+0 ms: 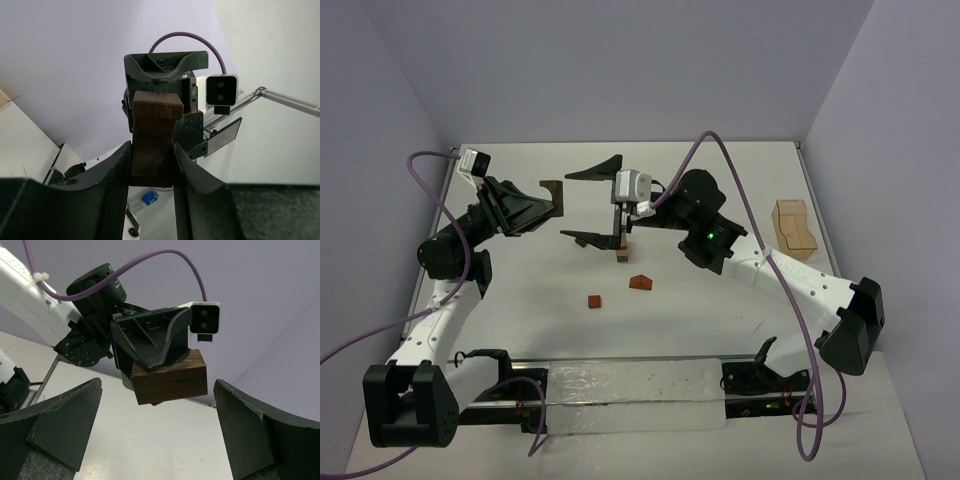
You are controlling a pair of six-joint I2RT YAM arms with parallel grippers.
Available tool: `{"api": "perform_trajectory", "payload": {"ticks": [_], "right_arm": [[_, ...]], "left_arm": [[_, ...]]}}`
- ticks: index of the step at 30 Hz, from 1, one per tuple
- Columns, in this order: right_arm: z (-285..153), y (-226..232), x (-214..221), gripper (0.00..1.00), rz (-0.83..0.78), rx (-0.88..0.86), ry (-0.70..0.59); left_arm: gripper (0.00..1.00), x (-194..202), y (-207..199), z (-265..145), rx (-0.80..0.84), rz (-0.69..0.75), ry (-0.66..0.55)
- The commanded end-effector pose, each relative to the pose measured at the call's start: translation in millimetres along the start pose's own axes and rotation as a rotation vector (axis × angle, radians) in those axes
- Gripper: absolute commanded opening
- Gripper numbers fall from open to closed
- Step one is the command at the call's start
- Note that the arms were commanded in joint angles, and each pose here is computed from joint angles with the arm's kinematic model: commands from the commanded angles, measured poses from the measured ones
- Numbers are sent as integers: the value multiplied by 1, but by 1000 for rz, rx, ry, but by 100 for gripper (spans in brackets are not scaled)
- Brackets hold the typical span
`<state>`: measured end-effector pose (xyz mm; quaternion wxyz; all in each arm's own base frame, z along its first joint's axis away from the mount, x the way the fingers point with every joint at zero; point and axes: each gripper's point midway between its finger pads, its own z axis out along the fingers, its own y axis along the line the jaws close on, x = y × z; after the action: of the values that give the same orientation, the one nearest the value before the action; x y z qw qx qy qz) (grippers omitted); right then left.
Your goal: Build the wood block tower
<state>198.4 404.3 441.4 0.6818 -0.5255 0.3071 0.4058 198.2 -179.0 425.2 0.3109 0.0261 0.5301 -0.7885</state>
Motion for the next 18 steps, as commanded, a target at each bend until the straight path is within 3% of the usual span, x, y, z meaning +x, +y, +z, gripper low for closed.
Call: {"api": "perform_trajectory", "payload": {"ticks": [1,12,18], "right_arm": [[9,-2,-29,100,-98,-24,-83],[14,-3,-22,98,-126,-27,-69],[15,-7,-20,83,-136,-5,-60]], "left_arm": [[0,60,-79,-20,302,215,163],[0,64,-78,-20,306,210,175],[0,66,-78,-21,304,211,178]]}}
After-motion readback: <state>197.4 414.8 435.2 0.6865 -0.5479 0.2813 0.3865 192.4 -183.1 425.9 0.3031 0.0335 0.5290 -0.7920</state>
